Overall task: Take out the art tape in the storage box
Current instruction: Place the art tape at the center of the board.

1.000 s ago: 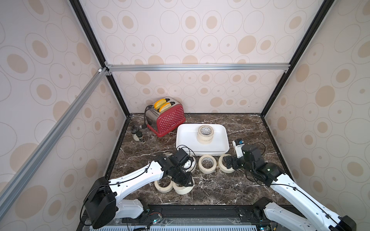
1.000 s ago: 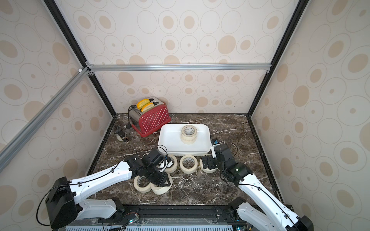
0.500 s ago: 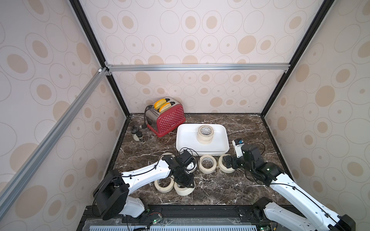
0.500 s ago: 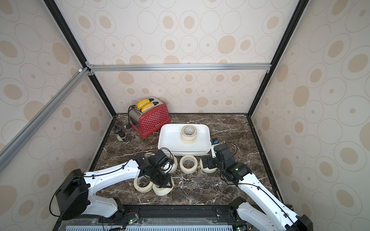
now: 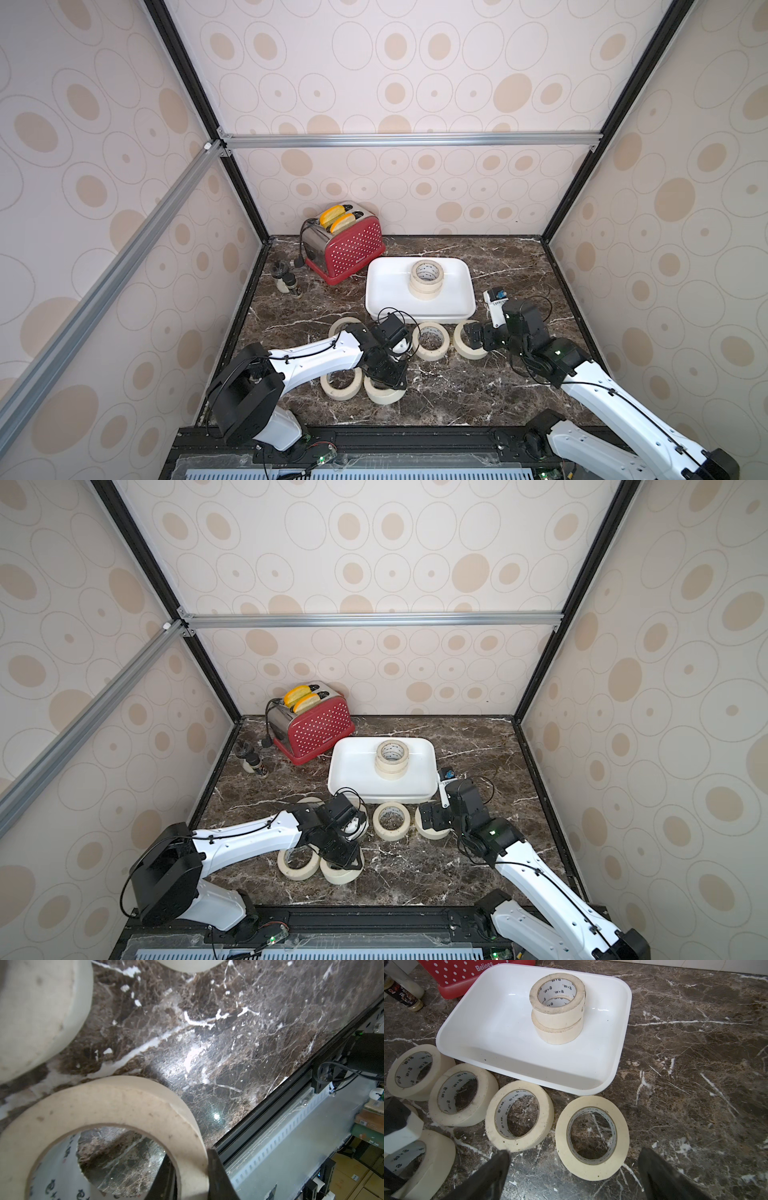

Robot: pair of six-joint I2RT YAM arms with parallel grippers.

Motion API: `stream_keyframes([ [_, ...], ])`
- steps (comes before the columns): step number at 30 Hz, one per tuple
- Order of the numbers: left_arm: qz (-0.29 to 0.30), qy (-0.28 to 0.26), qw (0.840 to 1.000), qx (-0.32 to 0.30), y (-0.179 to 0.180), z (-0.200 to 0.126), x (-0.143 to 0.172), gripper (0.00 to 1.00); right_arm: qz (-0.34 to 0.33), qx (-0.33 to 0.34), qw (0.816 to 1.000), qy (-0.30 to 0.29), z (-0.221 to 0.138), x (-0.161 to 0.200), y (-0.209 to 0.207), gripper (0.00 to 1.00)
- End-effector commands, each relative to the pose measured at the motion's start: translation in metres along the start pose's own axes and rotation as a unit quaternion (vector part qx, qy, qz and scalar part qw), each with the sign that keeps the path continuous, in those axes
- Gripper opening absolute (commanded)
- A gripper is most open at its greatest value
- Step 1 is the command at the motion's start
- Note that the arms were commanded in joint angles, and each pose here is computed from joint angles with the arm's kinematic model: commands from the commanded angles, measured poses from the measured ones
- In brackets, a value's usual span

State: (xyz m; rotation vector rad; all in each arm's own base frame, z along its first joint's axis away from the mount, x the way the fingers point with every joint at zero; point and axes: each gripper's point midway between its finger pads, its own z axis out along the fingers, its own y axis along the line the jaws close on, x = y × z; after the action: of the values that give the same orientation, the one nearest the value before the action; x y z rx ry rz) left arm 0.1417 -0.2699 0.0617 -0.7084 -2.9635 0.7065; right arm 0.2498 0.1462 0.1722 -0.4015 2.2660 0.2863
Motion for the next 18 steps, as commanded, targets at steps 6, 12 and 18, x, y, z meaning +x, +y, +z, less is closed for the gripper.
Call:
stream_keyframes([
  [6,0.009,-0.036,0.999,-0.026,0.013,0.018,-0.018,0.19,0.000,0.010,1.000,0.001,-0.004,0.006,-0.006,1.00],
  [12,-0.002,-0.051,0.998,-0.032,0.017,0.025,-0.027,0.20,0.000,0.014,1.000,0.001,-0.007,0.007,-0.008,1.00],
  [18,-0.005,-0.052,0.998,-0.041,0.020,0.026,-0.028,0.38,0.000,0.013,1.000,0.000,-0.008,0.007,-0.008,1.00],
])
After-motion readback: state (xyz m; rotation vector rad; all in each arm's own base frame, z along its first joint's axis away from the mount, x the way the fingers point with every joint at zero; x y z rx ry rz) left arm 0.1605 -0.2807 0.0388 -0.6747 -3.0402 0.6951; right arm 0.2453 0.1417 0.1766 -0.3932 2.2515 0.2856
